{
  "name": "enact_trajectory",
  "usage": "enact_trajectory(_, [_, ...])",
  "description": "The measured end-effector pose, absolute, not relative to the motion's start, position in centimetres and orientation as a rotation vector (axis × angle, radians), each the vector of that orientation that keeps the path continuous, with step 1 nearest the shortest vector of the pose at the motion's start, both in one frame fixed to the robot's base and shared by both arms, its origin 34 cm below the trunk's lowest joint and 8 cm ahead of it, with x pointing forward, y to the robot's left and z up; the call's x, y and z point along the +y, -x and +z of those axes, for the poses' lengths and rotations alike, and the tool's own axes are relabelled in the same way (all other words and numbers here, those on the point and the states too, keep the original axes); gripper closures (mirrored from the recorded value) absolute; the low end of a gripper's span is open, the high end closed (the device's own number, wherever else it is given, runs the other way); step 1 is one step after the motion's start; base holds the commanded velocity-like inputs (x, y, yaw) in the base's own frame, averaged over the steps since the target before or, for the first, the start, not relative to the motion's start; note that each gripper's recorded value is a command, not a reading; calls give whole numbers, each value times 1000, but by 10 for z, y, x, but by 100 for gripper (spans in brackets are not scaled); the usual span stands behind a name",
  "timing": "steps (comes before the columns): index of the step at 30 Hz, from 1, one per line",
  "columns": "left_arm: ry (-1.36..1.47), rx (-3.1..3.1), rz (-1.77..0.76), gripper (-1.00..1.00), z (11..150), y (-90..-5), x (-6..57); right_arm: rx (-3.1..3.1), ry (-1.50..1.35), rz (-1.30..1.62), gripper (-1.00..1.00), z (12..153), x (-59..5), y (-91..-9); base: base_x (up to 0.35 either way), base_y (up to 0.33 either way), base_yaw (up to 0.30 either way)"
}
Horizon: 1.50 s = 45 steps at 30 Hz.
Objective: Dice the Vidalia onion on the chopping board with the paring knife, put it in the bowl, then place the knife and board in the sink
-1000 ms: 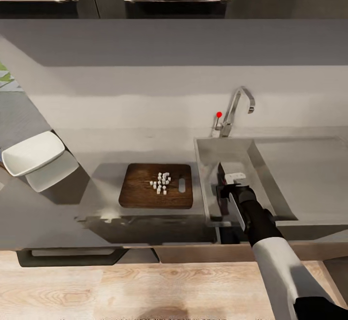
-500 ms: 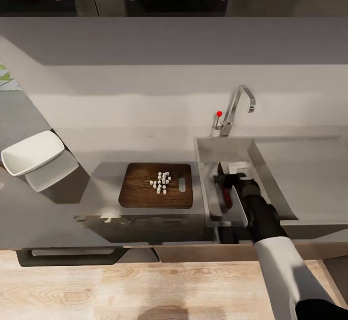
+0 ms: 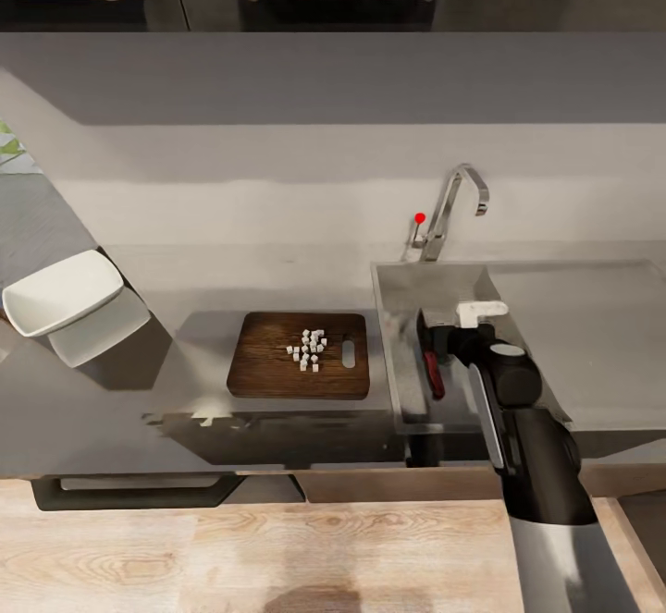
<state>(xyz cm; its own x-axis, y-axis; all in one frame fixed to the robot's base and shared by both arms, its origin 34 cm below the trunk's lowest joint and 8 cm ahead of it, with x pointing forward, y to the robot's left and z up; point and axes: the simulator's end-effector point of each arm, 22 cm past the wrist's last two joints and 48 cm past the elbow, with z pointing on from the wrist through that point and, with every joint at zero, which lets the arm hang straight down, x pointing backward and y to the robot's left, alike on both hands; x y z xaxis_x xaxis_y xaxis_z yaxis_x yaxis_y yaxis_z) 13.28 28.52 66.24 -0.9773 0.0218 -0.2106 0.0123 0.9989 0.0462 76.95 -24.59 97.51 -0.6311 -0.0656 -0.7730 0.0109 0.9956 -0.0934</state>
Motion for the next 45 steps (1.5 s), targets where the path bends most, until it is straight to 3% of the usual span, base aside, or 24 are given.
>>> enact_trajectory(9, [-22, 2931, 67, -100, 662, -132, 285, 2247, 110, 81, -100, 972, -213, -763, 0, 178, 0])
enact_trajectory(19, [-22, 2931, 67, -100, 662, -132, 285, 2252, 118, 93, -100, 970, -210, -762, 0, 221, 0])
enact_trajectory(45, [-23, 2933, 67, -100, 662, -131, 285, 2299, 97, 55, -100, 958, -217, -756, 0, 45, 0])
